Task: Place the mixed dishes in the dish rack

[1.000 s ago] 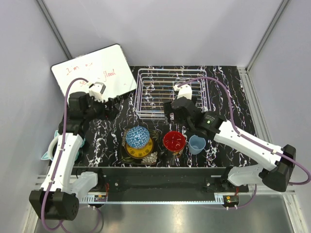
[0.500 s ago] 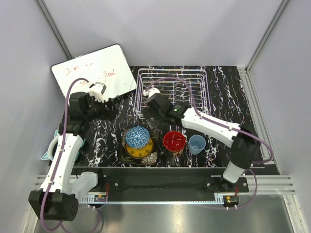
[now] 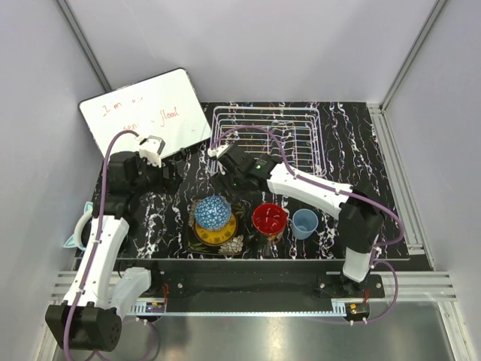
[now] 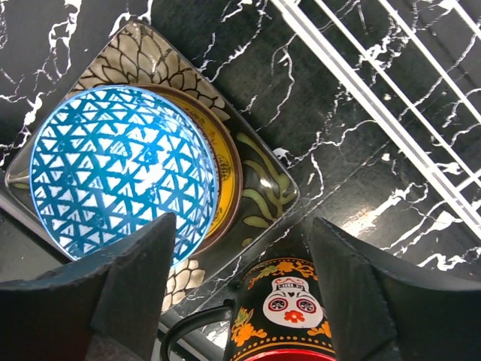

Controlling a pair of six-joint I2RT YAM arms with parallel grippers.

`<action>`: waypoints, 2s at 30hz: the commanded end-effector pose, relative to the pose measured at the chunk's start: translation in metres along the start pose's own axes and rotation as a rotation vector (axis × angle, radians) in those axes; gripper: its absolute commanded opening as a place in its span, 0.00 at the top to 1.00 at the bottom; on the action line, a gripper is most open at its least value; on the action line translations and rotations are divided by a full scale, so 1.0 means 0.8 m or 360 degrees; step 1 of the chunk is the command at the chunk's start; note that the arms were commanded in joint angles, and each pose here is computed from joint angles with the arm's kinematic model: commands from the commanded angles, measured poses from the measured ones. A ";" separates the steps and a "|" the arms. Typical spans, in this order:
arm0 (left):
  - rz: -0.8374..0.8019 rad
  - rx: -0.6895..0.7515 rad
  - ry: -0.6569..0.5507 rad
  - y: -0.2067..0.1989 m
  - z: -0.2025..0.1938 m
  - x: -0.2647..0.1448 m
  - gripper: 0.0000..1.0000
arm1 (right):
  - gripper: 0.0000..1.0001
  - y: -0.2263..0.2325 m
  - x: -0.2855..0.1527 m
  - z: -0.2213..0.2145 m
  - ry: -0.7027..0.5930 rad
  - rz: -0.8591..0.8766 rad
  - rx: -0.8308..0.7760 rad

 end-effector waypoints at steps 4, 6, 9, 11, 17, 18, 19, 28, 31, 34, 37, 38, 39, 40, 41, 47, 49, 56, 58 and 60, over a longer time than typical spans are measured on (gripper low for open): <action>-0.0003 0.0068 -0.0085 -0.001 0.009 -0.002 0.14 | 0.25 0.015 0.006 0.012 -0.0039 0.0126 -0.0040; -0.0003 0.0080 -0.0087 -0.001 0.012 -0.001 0.14 | 0.27 0.016 0.012 0.009 -0.0015 0.0144 -0.0041; 0.0010 0.0082 -0.0092 0.000 0.013 -0.001 0.14 | 0.31 0.020 0.018 0.005 0.0007 0.0176 -0.0053; 0.0008 0.0083 -0.0093 -0.001 0.014 0.001 0.14 | 0.32 0.021 0.023 0.002 0.0028 0.0190 -0.0049; 0.0012 0.0108 -0.0106 -0.001 0.016 0.001 0.14 | 0.41 0.026 0.034 -0.003 0.0053 0.0222 -0.0045; 0.0015 0.0109 -0.0103 -0.001 0.015 0.001 0.14 | 0.42 0.027 0.036 -0.003 0.0051 0.0227 -0.0042; 0.0018 0.0116 -0.0108 -0.001 0.016 0.001 0.14 | 0.45 0.028 0.037 -0.003 0.0052 0.0231 -0.0042; 0.0057 0.0149 -0.0093 0.004 0.008 0.002 0.14 | 0.72 0.035 0.044 -0.001 0.0059 0.0259 -0.0061; 0.0057 0.0155 -0.0083 0.004 0.005 0.004 0.14 | 0.76 0.036 0.046 -0.003 0.0069 0.0263 -0.0068; 0.0062 0.0159 -0.0088 0.005 0.004 0.004 0.13 | 0.84 0.036 0.046 -0.002 0.0069 0.0263 -0.0070; 0.0067 0.0163 -0.0085 0.006 0.003 0.006 0.13 | 0.92 0.035 0.042 0.000 0.0056 0.0236 -0.0089; 0.0067 0.0166 -0.0090 0.006 0.003 0.006 0.13 | 0.96 0.032 0.038 0.003 0.0038 0.0208 -0.0094; 0.0070 0.0165 -0.0085 0.007 0.002 0.006 0.13 | 1.00 0.034 0.034 0.004 0.0034 0.0194 -0.0107; 0.0070 0.0166 -0.0088 0.007 0.002 0.007 0.13 | 1.00 0.033 0.030 0.007 0.0020 0.0182 -0.0118; 0.0070 0.0166 -0.0088 0.007 0.003 0.008 0.13 | 1.00 0.031 0.023 0.011 -0.0006 0.0161 -0.0123; 0.0065 0.0163 -0.0088 0.008 0.003 0.011 0.13 | 1.00 0.024 -0.012 0.032 -0.0126 0.0086 -0.0135; 0.0070 0.0161 -0.0088 0.008 0.003 0.011 0.13 | 1.00 0.024 -0.023 0.041 -0.0163 0.0084 -0.0141; 0.0085 0.0164 -0.0074 0.011 0.002 0.013 0.13 | 1.00 0.028 -0.053 0.067 -0.0261 0.0127 -0.0172; 0.0082 0.0165 -0.0078 0.010 0.003 0.013 0.13 | 1.00 0.029 -0.065 0.077 -0.0305 0.0131 -0.0184; 0.0087 0.0165 -0.0076 0.011 0.003 0.015 0.13 | 1.00 0.027 -0.080 0.088 -0.0353 0.0119 -0.0191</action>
Point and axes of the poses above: each gripper's point midway between its finger pads, its own x axis out along the fingers, its own y axis along the line the jaws close on, z = x × y, the point moved 5 cm from there along -x, back along the fingers, and after that the axes turned 6 degrees about -x, right-handed, at the moved point
